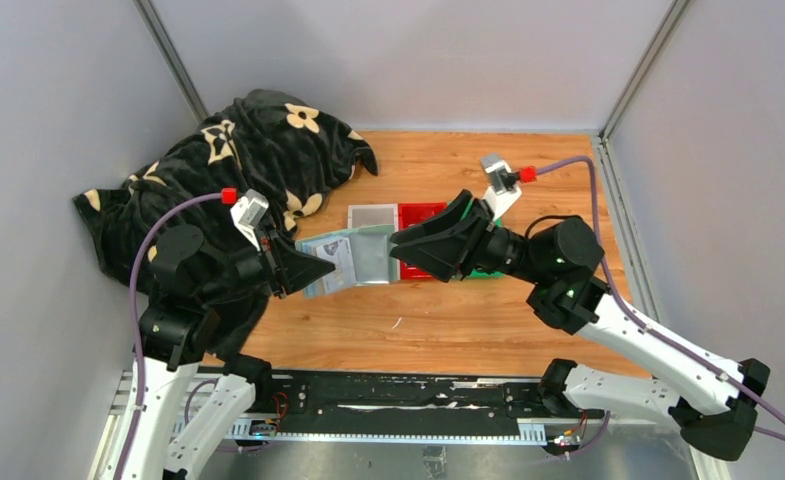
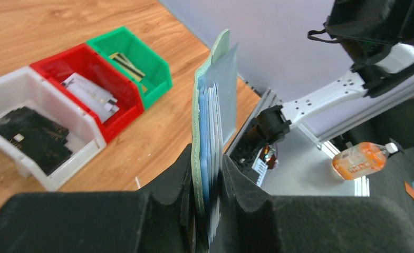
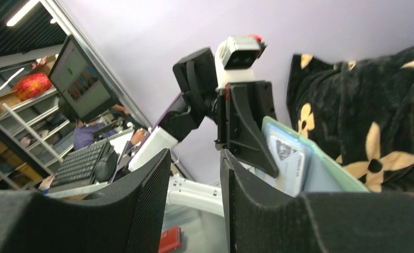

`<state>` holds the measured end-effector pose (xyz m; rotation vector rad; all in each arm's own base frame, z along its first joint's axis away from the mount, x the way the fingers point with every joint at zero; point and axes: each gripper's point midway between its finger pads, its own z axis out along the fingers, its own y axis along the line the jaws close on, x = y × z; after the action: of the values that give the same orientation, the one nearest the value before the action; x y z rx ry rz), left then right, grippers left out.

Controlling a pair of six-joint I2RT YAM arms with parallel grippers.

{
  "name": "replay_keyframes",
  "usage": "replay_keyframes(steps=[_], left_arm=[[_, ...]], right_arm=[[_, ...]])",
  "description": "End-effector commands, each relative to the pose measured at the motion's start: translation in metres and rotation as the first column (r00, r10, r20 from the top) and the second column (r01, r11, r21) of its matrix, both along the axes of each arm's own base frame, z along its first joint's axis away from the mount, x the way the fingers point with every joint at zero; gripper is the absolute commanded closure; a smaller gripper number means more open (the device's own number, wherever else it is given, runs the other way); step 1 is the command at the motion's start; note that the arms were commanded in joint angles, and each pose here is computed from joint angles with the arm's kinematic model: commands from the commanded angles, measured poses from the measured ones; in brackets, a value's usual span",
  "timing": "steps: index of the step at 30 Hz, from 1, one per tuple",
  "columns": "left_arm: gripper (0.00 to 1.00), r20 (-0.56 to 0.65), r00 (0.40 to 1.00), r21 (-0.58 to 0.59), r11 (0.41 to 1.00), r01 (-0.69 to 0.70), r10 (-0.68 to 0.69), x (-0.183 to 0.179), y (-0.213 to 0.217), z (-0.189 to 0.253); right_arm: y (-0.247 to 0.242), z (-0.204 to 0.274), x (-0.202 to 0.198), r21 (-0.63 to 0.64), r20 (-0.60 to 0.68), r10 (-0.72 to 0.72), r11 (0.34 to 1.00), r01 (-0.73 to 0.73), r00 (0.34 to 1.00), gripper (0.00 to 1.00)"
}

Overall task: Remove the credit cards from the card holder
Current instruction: Remove the credit card from the card holder.

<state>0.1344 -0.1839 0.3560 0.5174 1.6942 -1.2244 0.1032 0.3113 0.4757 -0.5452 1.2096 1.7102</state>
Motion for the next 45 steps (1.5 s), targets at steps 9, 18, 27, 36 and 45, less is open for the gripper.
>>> replay_keyframes(steps=[9, 18, 27, 36, 45], left_arm=[[1.00, -0.032, 0.998, 0.020, 0.998, 0.058, -0.057, -0.006, -0.003, -0.003], [1.00, -0.021, 0.990, -0.021, 0.990, 0.138, -0.138, -0.017, -0.009, 0.007], [1.00, -0.021, 0.985, -0.032, 0.985, 0.171, -0.172, -0.026, -0.010, 0.011], [0.92, -0.025, 0.986, -0.042, 0.985, 0.166, -0.167, -0.025, -0.010, 0.011], [0.86, -0.041, 0.986, -0.034, 0.986, 0.162, -0.163, -0.021, -0.011, 0.006]], right_arm=[[0.049, -0.069, -0.013, -0.182, -0.109, 0.270, 0.941, -0.286, 0.957, 0.62], [0.045, -0.098, -0.012, -0.242, -0.110, 0.243, 0.934, -0.263, 0.964, 0.63], [0.048, -0.116, -0.004, -0.287, -0.124, 0.200, 0.931, -0.228, 0.972, 0.56], [0.060, -0.113, 0.001, -0.273, -0.128, 0.221, 0.929, -0.249, 0.967, 0.62], [0.073, -0.113, 0.015, -0.269, -0.151, 0.190, 0.937, -0.225, 0.970, 0.77]])
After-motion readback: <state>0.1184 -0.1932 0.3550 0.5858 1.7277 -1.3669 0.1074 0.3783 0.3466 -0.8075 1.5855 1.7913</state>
